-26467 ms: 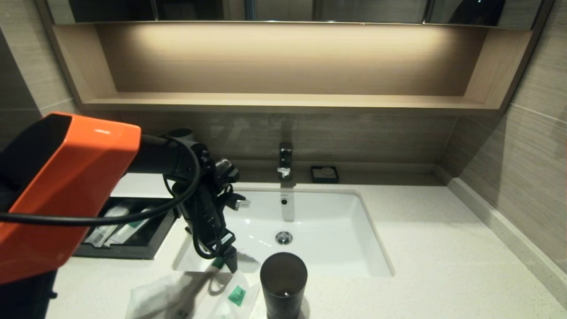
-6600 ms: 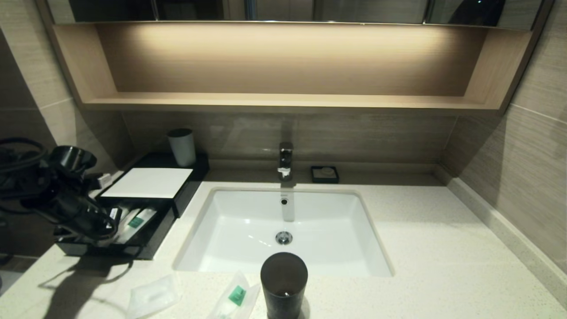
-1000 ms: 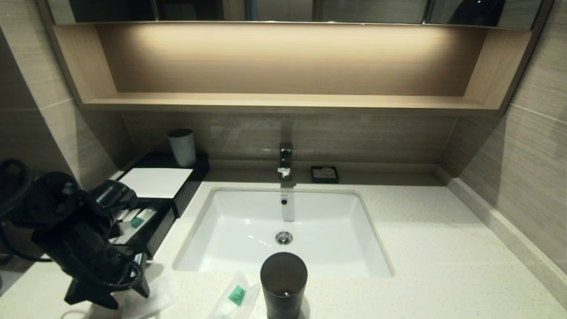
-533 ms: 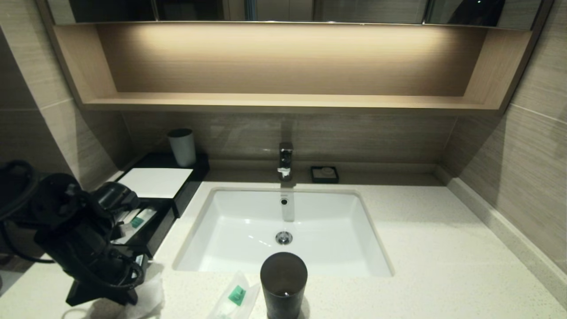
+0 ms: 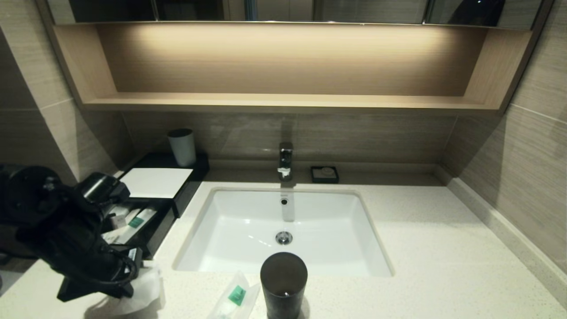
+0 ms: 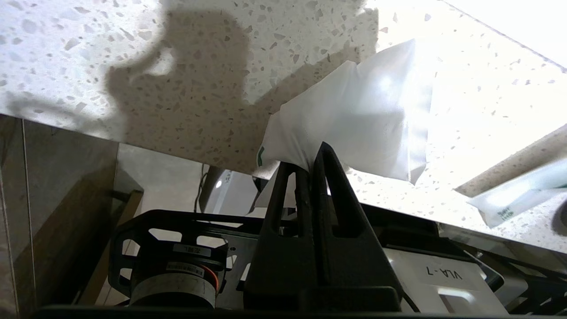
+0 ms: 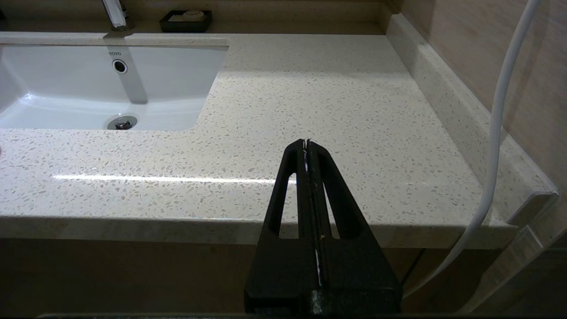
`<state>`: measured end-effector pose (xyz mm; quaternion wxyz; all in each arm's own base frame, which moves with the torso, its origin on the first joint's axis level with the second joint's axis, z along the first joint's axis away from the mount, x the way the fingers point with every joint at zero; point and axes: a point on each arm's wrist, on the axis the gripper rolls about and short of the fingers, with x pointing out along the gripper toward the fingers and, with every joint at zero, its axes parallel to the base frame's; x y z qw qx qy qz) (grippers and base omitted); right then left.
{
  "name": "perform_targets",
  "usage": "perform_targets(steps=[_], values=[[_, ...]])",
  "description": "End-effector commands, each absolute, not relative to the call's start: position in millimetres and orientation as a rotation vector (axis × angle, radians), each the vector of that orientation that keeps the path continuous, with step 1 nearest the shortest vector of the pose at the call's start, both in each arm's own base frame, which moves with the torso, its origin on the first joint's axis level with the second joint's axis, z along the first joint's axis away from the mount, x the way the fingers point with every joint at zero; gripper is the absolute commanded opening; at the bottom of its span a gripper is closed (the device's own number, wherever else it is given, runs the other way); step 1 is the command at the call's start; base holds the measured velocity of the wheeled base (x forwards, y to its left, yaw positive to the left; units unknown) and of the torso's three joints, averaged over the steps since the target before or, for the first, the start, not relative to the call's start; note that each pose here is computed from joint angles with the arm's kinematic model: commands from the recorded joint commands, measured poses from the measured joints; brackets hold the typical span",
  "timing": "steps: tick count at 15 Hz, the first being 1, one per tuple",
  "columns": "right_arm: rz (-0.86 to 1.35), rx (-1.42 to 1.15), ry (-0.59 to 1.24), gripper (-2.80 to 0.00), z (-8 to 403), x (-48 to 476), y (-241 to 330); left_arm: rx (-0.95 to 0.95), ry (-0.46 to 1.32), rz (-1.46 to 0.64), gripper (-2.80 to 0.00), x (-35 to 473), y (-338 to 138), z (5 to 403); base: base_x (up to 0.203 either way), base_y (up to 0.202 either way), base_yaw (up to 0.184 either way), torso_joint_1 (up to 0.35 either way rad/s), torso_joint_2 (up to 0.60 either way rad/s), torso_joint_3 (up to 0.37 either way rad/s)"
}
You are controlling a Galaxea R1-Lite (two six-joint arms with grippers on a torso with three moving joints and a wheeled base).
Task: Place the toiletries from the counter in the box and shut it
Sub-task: Pick up the bathroom toiletry
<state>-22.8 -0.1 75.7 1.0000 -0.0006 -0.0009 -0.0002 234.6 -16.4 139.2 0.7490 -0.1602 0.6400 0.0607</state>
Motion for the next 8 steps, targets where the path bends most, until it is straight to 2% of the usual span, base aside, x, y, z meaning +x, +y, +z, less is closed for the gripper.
perform_targets(steps=[1,5,8], values=[[0.000,-0.002,0.000,-2.80,75.2,-22.7,-0.1,-0.358,1.306,0.113,-2.80,221.3,-15.5,162.6,0.000,0.000,0.000,0.000,0.00,0.000],[0.000,-0.002,0.000,-2.80,75.2,-22.7,-0.1,-0.377,1.195,0.095,-2.80,224.6,-13.5,187.5,0.000,0.000,0.000,0.000,0.00,0.000],[0.000,-0.002,0.000,-2.80,75.2,-22.7,-0.1,-0.407,1.176,0.115,-2.80,238.7,-12.5,189.9,0.000,0.000,0.000,0.000,0.00,0.000]])
